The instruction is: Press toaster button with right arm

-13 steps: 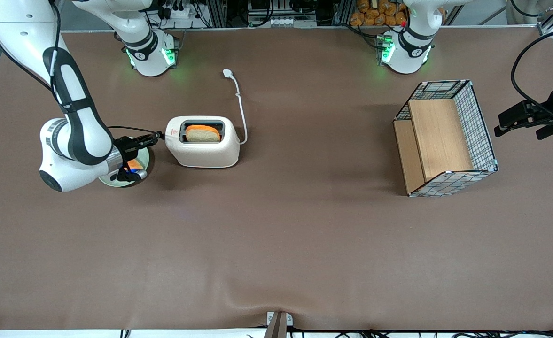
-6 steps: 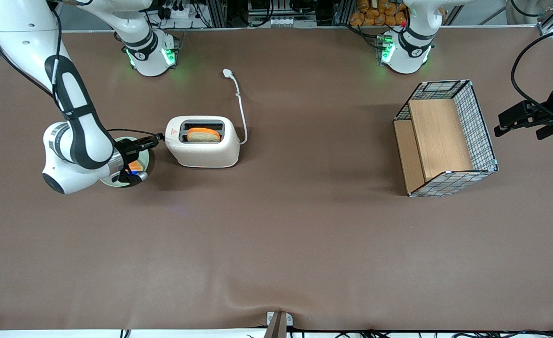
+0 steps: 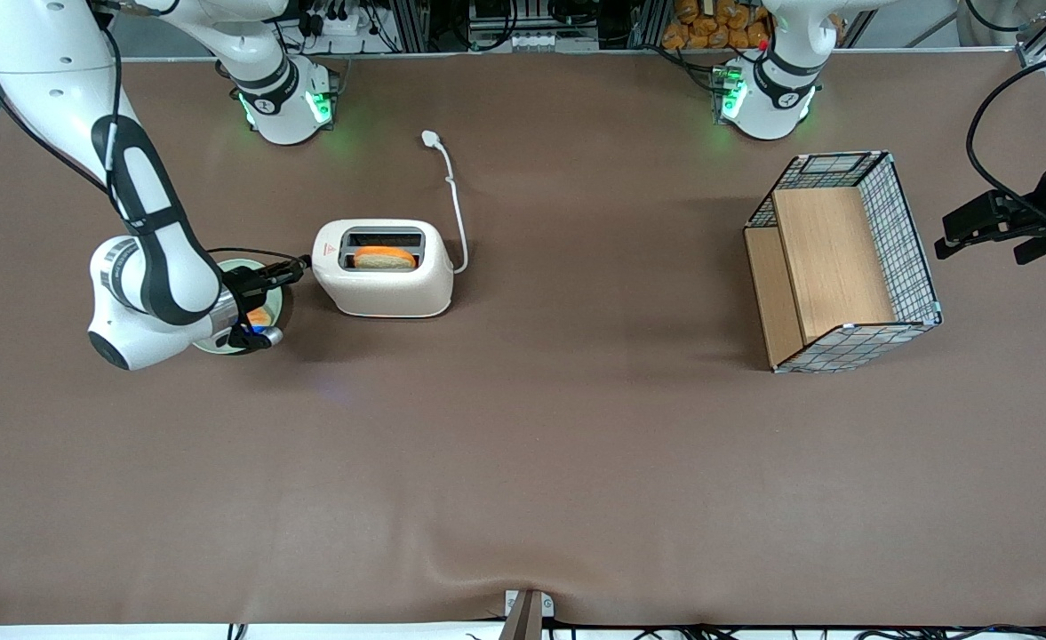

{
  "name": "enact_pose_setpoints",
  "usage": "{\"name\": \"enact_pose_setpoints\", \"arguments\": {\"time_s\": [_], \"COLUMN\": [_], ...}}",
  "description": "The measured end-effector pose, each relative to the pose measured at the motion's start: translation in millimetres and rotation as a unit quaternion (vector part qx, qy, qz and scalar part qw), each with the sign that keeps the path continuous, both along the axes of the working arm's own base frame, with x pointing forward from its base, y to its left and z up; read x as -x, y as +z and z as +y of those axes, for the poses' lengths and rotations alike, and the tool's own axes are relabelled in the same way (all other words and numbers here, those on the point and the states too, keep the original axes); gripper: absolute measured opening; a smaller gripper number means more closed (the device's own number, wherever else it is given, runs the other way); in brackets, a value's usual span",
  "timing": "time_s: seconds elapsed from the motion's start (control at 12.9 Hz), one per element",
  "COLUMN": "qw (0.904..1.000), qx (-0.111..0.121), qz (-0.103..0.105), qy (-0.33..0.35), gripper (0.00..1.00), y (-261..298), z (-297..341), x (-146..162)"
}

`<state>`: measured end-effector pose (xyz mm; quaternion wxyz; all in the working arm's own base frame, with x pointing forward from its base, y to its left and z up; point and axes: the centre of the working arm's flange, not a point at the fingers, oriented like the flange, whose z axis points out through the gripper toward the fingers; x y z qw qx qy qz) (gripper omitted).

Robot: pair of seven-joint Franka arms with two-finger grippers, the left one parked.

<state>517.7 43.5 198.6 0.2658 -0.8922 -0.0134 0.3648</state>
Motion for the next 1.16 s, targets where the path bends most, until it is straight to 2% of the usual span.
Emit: {"name": "enact_pose_setpoints", "arguments": {"time_s": [1.16], "qw": [1.0000], "qx": [-0.001], "qz": [0.004], "qy": [-0.007], "gripper": [0.01], "y": [-7.2], "z": [-2.3], "x": [0.2]}}
